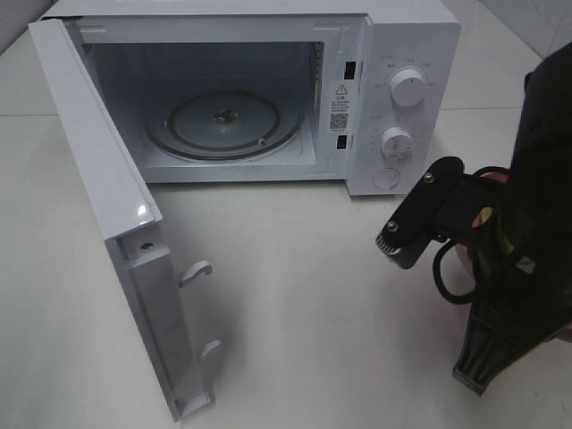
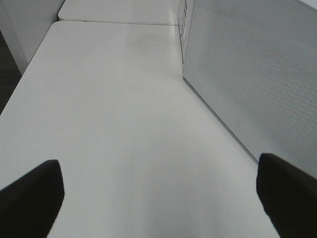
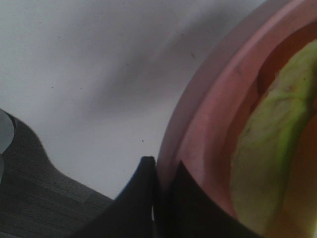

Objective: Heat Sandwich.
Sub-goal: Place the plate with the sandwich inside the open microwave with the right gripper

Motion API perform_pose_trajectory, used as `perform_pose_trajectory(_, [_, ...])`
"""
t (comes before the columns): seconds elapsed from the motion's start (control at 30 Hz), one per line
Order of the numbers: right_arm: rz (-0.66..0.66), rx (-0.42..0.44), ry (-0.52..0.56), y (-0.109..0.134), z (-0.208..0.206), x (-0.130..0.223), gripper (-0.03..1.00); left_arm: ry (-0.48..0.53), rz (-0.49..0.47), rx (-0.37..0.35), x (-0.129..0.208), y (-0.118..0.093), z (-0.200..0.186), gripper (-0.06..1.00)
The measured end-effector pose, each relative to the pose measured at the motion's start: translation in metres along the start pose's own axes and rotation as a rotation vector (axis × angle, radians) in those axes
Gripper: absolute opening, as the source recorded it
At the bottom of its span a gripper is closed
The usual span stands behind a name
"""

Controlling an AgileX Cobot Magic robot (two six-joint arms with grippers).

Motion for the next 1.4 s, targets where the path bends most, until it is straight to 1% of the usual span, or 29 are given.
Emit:
perform_pose_trajectory(0.1, [-0.038, 0.000, -0.013, 0.006, -0.003, -0.001, 0.04, 0.000, 0.000, 0.000, 0.000, 0.000, 0.000, 0.99])
perform_pose_trajectory(0.2, [-0.120, 0.001, -0.034, 0.016, -0.007, -0.001, 0.04, 0.000, 0.000, 0.000, 0.000, 0.000, 0.000, 0.99])
perform_pose_trajectory(0.23, [-0.120, 0.001, -0.034, 0.016, -0.007, -0.001, 0.04, 0.000, 0.000, 0.000, 0.000, 0.000, 0.000, 0.99])
perform_pose_trajectory(0.27, [-0.166, 0.002, -0.045, 0.021, -0.010, -0.002, 0.04, 0.000, 0.000, 0.000, 0.000, 0.000, 0.000, 0.99])
perform_pose_trajectory(0.37, [-0.230, 0.003, -0.059, 0.028, -0.013, -0.002, 0.04, 0.000, 0.000, 0.000, 0.000, 0.000, 0.000, 0.99])
perform_pose_trajectory(0.4, [-0.230, 0.003, -0.059, 0.028, -0.013, -0.002, 0.04, 0.000, 0.000, 0.000, 0.000, 0.000, 0.000, 0.99])
perform_pose_trajectory(0.43, [-0.271, 0.002, -0.072, 0.032, -0.014, -0.002, 0.04, 0.000, 0.000, 0.000, 0.000, 0.000, 0.000, 0.99])
perform_pose_trajectory(0.53, [-0.300, 0.000, -0.086, 0.036, -0.016, -0.003, 0.04, 0.000, 0.000, 0.000, 0.000, 0.000, 0.000, 0.99])
perform_pose_trajectory(0.63, [-0.369, -0.009, -0.126, 0.046, -0.020, -0.007, 0.04, 0.000, 0.000, 0.000, 0.000, 0.000, 0.000, 0.99])
perform_pose_trajectory(0.8, [-0.416, -0.018, -0.159, 0.054, -0.023, -0.010, 0.04, 0.000, 0.000, 0.000, 0.000, 0.000, 0.000, 0.99])
perform_pose_trajectory(0.93, [-0.514, -0.028, -0.203, 0.061, -0.025, -0.015, 0.04, 0.000, 0.000, 0.000, 0.000, 0.000, 0.000, 0.99])
perform_pose_trajectory(0.97, [-0.514, -0.028, -0.203, 0.061, -0.025, -0.015, 0.04, 0.000, 0.000, 0.000, 0.000, 0.000, 0.000, 0.99])
perform_pose_trajectory(1.0, [-0.560, -0.027, -0.221, 0.063, -0.026, -0.017, 0.04, 0.000, 0.000, 0.000, 0.000, 0.000, 0.000, 0.99])
perform_pose_trajectory(1.07, [-0.609, -0.024, -0.241, 0.064, -0.027, -0.020, 0.04, 0.000, 0.000, 0.000, 0.000, 0.000, 0.000, 0.99])
perform_pose_trajectory(1.1, [-0.609, -0.024, -0.241, 0.064, -0.027, -0.020, 0.04, 0.000, 0.000, 0.000, 0.000, 0.000, 0.000, 0.99])
perform_pose_trajectory(1.13, [-0.657, -0.021, -0.268, 0.066, -0.028, -0.024, 0.04, 0.000, 0.000, 0.000, 0.000, 0.000, 0.000, 0.99])
perform_pose_trajectory(1.23, [-0.733, -0.001, -0.311, 0.067, -0.030, -0.032, 0.04, 0.000, 0.000, 0.000, 0.000, 0.000, 0.000, 0.99])
perform_pose_trajectory(1.27, [-0.733, -0.001, -0.311, 0.067, -0.030, -0.032, 0.04, 0.000, 0.000, 0.000, 0.000, 0.000, 0.000, 0.99])
perform_pose_trajectory(1.3, [-0.782, 0.010, -0.336, 0.068, -0.031, -0.036, 0.04, 0.000, 0.000, 0.000, 0.000, 0.000, 0.000, 0.99])
perform_pose_trajectory(1.37, [-0.829, 0.015, -0.358, 0.070, -0.032, -0.039, 0.04, 0.000, 0.000, 0.000, 0.000, 0.000, 0.000, 0.99])
perform_pose_trajectory(1.4, [-0.884, 0.030, -0.371, 0.070, -0.033, -0.041, 0.04, 0.000, 0.000, 0.000, 0.000, 0.000, 0.000, 0.99])
Point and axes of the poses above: a point on each arm's last joint axis where the gripper is mounted, z pointing out along that axis toward the gripper, y along the wrist's bending axis when the last joint is at zero, x = y × z, the point moved 9 cm from there along z, pointing out along that axis toward the gripper, and after that the axes turned 6 degrees about z, right-handed, at the moved point
